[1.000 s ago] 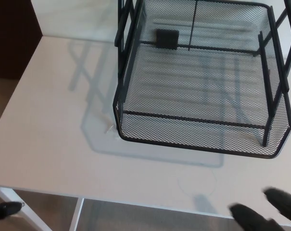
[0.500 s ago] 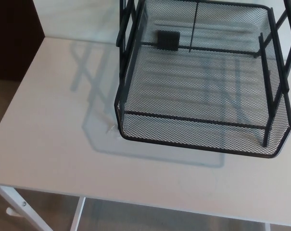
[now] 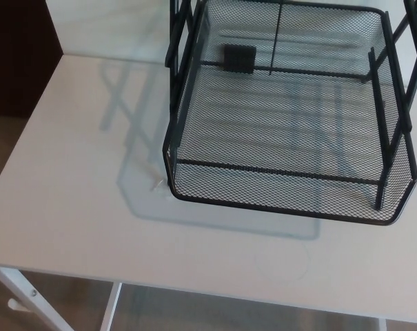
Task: The robot walk towards a table in front and then pushes a layer of a file tray back to its original position using its right hand
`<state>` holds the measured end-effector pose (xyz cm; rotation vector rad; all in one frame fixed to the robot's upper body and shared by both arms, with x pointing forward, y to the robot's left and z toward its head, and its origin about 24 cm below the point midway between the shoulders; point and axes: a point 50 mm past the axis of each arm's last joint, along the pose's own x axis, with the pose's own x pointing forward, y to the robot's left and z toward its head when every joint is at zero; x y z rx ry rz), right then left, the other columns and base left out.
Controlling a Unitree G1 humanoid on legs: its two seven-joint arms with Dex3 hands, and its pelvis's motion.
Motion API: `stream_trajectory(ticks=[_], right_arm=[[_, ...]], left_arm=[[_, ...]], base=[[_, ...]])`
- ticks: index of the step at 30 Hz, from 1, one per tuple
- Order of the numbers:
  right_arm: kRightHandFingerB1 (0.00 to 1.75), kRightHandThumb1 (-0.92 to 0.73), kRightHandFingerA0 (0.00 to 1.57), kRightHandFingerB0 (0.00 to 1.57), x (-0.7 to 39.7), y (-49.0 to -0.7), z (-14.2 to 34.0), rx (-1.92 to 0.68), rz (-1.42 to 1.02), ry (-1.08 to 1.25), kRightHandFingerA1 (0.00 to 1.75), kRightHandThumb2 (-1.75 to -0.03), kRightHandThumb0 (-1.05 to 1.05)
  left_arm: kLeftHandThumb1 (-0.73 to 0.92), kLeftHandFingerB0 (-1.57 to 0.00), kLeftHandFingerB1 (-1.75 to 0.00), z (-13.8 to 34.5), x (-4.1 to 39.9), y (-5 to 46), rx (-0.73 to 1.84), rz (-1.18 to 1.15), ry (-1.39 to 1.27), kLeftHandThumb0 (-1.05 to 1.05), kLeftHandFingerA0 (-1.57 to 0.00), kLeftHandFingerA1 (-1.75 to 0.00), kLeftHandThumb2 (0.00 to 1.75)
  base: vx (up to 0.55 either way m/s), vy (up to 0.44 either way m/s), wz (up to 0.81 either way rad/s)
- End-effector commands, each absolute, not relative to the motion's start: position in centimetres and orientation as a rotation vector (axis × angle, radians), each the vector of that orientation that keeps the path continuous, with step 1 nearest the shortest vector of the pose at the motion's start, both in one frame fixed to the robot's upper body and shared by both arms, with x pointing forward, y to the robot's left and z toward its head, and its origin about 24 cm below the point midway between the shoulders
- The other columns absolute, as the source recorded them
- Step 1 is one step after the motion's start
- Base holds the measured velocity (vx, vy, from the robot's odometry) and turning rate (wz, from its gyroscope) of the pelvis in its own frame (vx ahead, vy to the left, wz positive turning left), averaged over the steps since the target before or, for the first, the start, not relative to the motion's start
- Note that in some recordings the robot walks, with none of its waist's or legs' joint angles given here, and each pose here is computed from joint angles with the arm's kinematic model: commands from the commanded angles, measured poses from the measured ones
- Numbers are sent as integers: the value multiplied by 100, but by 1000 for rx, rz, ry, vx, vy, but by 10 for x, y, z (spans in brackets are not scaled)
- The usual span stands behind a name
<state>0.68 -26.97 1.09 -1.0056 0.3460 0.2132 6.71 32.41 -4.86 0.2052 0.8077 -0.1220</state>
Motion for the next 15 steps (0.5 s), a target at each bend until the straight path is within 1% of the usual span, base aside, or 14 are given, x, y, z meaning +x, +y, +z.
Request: stream_trajectory(ticks=[1,4,5,8,9,10,12,13,15], right_arm=[[29,-62,6,5,16,-297,-15,-476,-85,507,40,-58,-45],[26,-60,6,6,20,-291,-18,-434,-80,507,39,-60,-47],[26,-59,6,7,20,-290,-17,-430,-78,508,38,-59,-51],[28,-58,5,6,22,-288,-18,-404,-71,480,39,-60,-49],[27,-57,5,7,23,-286,-20,-388,-71,484,35,-60,-47],[27,-55,6,7,24,-282,-24,-365,-70,488,35,-65,-49],[27,-54,3,5,25,-280,-27,-342,-64,486,33,-69,-47],[30,-56,5,7,26,-278,-27,-339,-60,470,34,-65,-46],[30,-56,5,7,26,-278,-27,-339,-59,463,34,-65,-46]], left_arm=[[42,-31,-40,-38,68,334,330,-208,764,-38,-35,-43,64],[42,-31,-40,-38,68,335,329,-207,764,-37,-34,-42,63],[42,-31,-40,-39,68,334,328,-208,767,-38,-34,-42,64],[42,-31,-40,-39,69,335,331,-210,766,-39,-34,-43,64],[43,-30,-40,-39,69,335,327,-206,762,-36,-34,-43,63],[44,-30,-39,-39,71,336,321,-198,757,-34,-35,-42,62],[43,-31,-39,-39,72,337,322,-189,761,-34,-35,-42,62],[43,-31,-40,-39,72,337,321,-185,763,-34,-36,-42,62],[43,-31,-40,-39,72,337,320,-184,764,-34,-36,-42,62]], base=[[0,0,0],[0,0,0],[0,0,0],[0,0,0],[0,0,0],[0,0,0],[0,0,0],[0,0,0],[0,0,0]])
